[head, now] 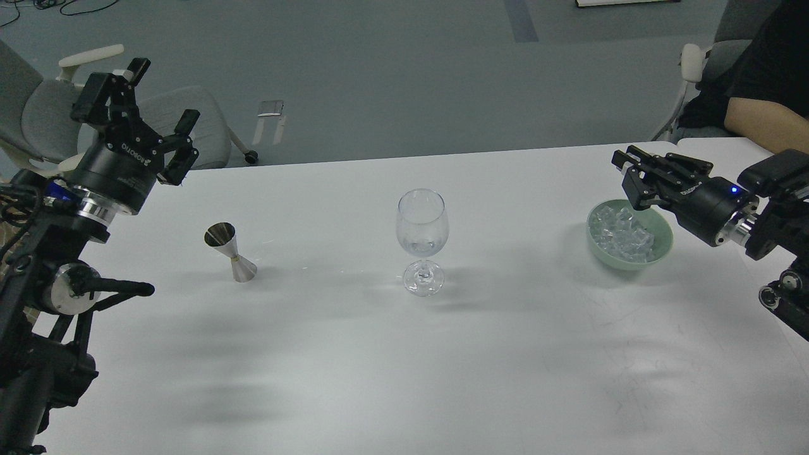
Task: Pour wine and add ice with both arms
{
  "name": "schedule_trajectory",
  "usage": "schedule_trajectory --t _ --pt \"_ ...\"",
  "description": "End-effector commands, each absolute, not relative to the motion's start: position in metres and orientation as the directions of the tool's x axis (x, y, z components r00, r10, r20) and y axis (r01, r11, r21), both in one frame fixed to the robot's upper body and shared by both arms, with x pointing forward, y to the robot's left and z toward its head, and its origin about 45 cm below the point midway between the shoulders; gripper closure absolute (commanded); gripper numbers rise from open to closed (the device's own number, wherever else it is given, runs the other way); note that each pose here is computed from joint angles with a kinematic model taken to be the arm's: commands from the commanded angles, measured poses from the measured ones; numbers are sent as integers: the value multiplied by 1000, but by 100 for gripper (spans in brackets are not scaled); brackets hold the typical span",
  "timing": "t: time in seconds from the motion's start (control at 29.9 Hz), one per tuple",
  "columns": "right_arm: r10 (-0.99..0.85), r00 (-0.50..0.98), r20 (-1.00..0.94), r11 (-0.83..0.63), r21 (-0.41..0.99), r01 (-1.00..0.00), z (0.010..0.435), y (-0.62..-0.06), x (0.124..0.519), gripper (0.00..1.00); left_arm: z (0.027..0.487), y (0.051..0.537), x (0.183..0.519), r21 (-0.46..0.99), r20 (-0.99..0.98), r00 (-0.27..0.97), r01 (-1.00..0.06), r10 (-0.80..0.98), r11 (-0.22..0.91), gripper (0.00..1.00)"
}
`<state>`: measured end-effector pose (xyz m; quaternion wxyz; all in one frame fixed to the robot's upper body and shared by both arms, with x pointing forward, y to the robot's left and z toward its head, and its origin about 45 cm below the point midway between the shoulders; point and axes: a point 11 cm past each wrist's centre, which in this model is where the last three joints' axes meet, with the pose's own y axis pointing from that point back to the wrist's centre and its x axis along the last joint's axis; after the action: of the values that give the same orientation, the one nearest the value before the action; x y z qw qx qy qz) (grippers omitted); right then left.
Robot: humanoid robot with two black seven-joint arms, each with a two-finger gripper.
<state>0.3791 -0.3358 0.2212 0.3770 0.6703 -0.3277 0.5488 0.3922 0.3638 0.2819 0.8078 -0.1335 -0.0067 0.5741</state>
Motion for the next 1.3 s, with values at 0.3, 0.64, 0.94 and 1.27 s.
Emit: schedule_trajectory --t 0.3,0.64,0.94,1.27 --pt "-32 129 991 -717 67 -693 249 -224 387 100 282 363 392 -223 -145 342 -926 929 306 2" --pt "-36 145 989 -828 52 -559 246 -145 376 100 284 362 392 -230 -140 346 -923 928 309 2" --pt "-12 182 983 -862 82 -500 240 -125 363 100 284 362 392 -230 -140 346 -923 928 309 2" --pt "-2 196 981 -862 98 -498 235 -127 361 90 284 361 392 -231 -142 346 -923 927 309 2"
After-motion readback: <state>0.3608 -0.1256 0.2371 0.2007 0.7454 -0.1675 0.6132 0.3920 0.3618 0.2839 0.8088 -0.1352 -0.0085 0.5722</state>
